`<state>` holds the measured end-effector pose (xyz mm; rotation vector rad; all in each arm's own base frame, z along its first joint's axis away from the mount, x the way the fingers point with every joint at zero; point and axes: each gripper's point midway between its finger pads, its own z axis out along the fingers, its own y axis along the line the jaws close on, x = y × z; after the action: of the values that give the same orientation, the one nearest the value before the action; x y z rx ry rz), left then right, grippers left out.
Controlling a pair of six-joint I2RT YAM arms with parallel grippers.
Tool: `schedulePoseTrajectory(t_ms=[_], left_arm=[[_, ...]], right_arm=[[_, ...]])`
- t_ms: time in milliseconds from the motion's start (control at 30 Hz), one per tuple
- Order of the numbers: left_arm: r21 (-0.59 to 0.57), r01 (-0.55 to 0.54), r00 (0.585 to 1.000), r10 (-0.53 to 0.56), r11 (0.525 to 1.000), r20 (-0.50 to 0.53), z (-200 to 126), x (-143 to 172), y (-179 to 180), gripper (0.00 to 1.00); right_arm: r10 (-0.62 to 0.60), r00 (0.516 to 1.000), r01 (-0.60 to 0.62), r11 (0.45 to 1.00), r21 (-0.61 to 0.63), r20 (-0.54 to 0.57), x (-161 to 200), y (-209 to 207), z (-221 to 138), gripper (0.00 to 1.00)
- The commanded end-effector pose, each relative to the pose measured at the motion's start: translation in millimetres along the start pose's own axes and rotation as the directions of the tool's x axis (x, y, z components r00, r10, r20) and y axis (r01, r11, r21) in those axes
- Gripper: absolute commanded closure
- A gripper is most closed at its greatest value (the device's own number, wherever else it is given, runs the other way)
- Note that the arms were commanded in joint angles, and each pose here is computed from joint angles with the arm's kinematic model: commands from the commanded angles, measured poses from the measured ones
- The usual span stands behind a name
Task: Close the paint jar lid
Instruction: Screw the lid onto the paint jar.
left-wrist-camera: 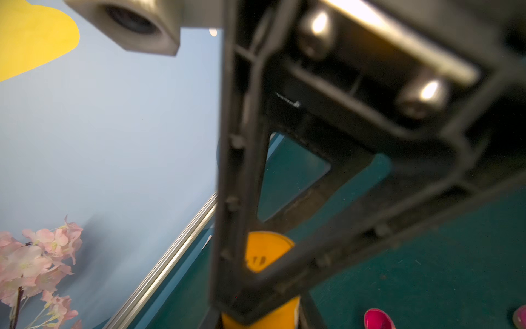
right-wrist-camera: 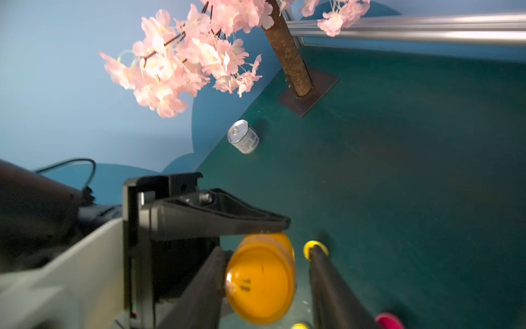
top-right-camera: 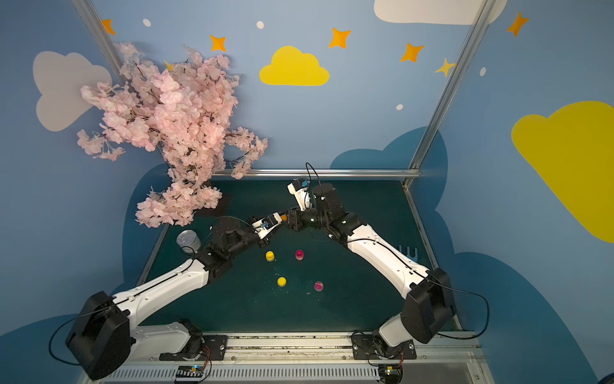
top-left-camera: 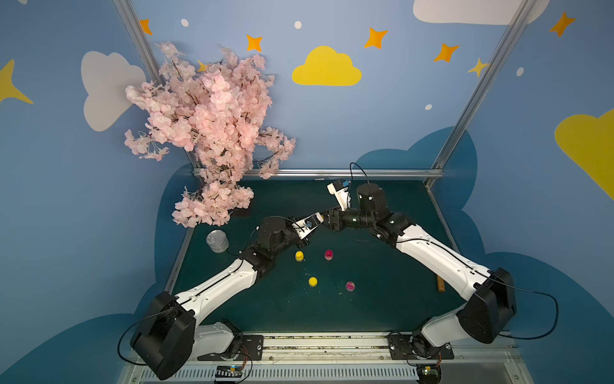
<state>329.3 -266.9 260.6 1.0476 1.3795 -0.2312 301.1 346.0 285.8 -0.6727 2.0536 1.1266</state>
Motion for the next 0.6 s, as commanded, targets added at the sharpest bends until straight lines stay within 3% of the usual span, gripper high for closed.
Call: schedulePoseTrajectory(t_ms=[0, 167, 333, 567], left_arm=[[0.045, 0.074, 0.997, -0.075, 0.996, 0.014, -5.9, -3.0, -4.5, 0.76], [0.155, 0.165, 0.986, -0.168, 0.974, 0.007, -12.4, 5.1, -19.1, 0.75], [0.243, 0.189, 0.980, -0.198, 0.951, 0.011, -14.2, 3.1, -32.4, 0.75], [0.258, 0.192, 0.978, -0.205, 0.947, 0.025, -11.6, -1.4, -32.1, 0.75]], right_arm=[[-0.006, 0.999, 0.005, 1.000, 0.026, 0.043, -3.2, -0.9, -18.9, 0.38], [-0.038, 0.996, 0.038, 0.999, 0.007, 0.078, -4.0, -0.5, -32.9, 0.34], [-0.084, 0.992, 0.090, 0.994, -0.061, 0.092, -5.6, 11.2, -35.1, 0.33], [-0.066, 0.997, 0.069, 0.991, -0.112, 0.028, 2.2, 15.3, -22.6, 0.37]])
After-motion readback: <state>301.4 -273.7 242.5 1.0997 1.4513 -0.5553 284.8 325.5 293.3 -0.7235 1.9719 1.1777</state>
